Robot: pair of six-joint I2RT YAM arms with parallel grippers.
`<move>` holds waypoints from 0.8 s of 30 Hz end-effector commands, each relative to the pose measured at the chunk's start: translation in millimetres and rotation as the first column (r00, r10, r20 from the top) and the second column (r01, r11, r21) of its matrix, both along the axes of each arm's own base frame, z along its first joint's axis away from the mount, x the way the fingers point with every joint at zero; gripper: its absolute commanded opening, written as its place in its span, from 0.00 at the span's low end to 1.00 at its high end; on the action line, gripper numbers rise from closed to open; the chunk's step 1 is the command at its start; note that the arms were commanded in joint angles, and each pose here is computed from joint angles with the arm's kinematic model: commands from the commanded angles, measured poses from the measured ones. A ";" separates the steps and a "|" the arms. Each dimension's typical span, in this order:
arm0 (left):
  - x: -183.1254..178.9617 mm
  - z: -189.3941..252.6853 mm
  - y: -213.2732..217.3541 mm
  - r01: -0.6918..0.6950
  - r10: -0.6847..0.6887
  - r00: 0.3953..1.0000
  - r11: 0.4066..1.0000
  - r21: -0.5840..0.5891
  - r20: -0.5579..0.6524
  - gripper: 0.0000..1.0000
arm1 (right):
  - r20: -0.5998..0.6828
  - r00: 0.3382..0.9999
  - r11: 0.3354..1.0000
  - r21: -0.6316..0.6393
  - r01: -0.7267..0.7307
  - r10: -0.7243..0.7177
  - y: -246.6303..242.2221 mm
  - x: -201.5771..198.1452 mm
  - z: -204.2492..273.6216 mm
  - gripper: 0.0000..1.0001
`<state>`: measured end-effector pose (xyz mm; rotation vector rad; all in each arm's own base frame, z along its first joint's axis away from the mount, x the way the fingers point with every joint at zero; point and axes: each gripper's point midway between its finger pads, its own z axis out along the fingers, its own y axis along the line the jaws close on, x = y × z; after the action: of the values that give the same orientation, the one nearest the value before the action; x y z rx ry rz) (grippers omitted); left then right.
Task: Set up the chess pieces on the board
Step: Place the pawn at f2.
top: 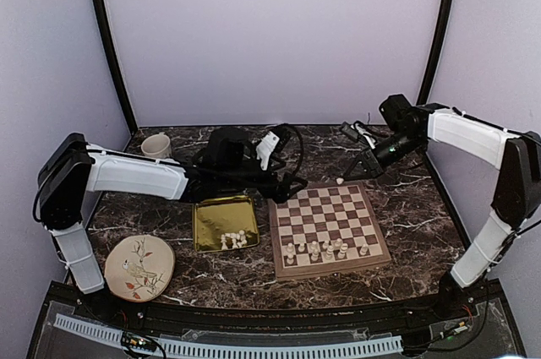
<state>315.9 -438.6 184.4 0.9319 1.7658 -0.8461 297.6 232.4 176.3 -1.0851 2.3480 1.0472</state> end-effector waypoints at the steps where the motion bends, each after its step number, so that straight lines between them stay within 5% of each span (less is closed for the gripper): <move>1: 22.6 -8.4 34.7 -0.141 0.158 0.967 0.985 0.097 -0.200 0.99 | 0.127 0.986 0.966 -0.247 -0.071 0.104 -24.5 -16.4 -14.4 0.06; 7: 15.7 -5.1 48.2 -0.143 0.157 0.973 0.986 0.090 -0.171 0.99 | 0.122 0.961 0.886 -0.431 -0.174 0.248 -27.2 -45.1 -38.5 0.06; 18: 20.6 14.9 58.8 -0.196 0.201 0.976 0.979 0.058 -0.089 0.99 | 0.053 0.925 0.787 -0.545 -0.288 0.375 -17.3 -77.9 -70.9 0.06; 22: 50.4 21.9 93.7 -0.458 0.462 0.883 0.886 0.065 -0.084 0.99 | 0.013 0.918 0.752 -0.578 -0.318 0.397 -17.0 -84.7 -83.6 0.05; 24: 66.7 18.9 104.6 -0.529 0.536 0.824 0.844 0.090 -0.184 0.99 | -0.003 0.915 0.737 -0.592 -0.326 0.403 -17.8 -88.7 -88.2 0.05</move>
<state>352.7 -369.0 183.4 0.6284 2.0062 -0.6441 216.5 221.1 101.0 -1.7872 2.4260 0.3823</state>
